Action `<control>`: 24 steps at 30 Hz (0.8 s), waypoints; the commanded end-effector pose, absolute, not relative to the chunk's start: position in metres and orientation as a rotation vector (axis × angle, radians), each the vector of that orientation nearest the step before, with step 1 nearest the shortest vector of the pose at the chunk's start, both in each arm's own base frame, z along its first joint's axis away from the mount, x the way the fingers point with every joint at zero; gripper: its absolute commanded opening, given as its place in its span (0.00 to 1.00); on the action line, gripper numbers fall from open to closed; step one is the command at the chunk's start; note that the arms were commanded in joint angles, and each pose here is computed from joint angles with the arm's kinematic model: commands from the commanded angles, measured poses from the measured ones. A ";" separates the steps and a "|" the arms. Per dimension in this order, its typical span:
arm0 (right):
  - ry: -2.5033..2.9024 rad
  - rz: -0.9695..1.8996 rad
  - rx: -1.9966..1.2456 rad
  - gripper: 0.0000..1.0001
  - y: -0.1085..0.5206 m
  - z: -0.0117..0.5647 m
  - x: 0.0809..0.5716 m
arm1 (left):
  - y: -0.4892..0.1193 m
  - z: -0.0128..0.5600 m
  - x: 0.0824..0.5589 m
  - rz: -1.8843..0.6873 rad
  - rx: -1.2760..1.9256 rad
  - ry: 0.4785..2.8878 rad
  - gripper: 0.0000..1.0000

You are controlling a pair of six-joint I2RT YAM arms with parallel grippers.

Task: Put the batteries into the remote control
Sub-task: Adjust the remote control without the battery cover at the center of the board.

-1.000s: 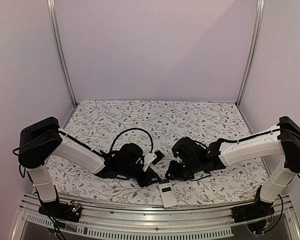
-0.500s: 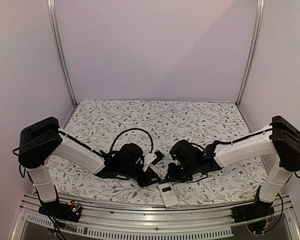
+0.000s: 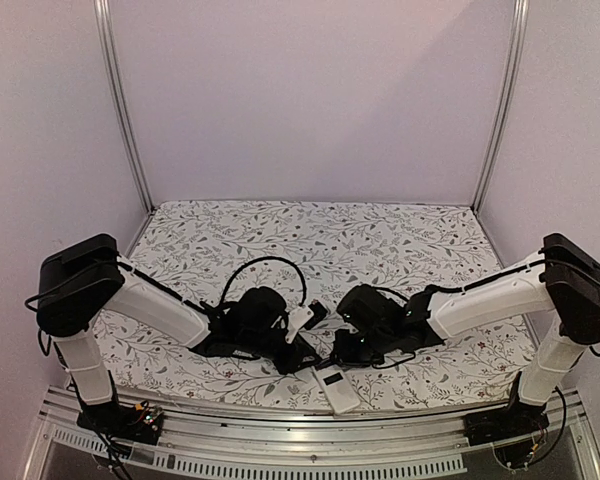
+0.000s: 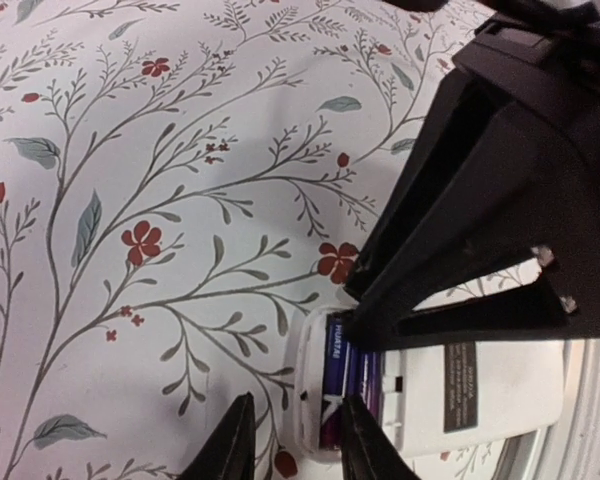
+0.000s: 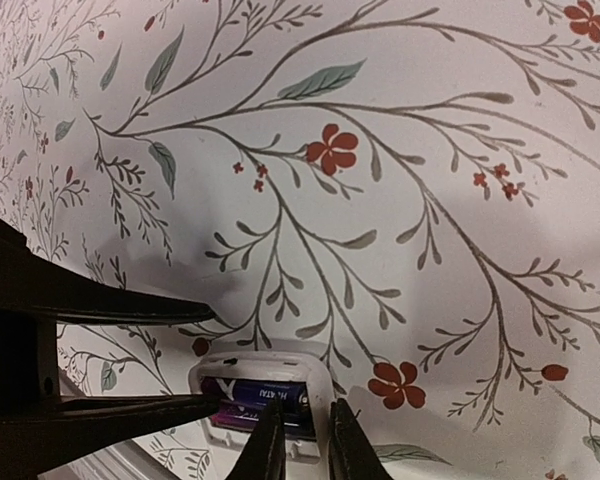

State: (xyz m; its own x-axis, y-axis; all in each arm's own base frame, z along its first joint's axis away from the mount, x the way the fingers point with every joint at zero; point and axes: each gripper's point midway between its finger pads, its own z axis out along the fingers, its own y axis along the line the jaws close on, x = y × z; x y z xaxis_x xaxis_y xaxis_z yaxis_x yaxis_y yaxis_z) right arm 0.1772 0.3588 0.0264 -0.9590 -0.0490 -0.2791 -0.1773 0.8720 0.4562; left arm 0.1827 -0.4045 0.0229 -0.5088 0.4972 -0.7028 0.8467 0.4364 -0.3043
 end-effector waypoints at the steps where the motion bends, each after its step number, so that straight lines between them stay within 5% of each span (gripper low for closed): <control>1: 2.876 0.561 -0.224 0.14 0.339 0.002 0.153 | -0.402 0.019 0.178 -0.867 1.148 2.179 0.29; 24: 2.744 0.675 -0.245 0.18 0.358 0.041 0.182 | -0.406 0.035 0.182 -0.836 1.141 2.122 0.26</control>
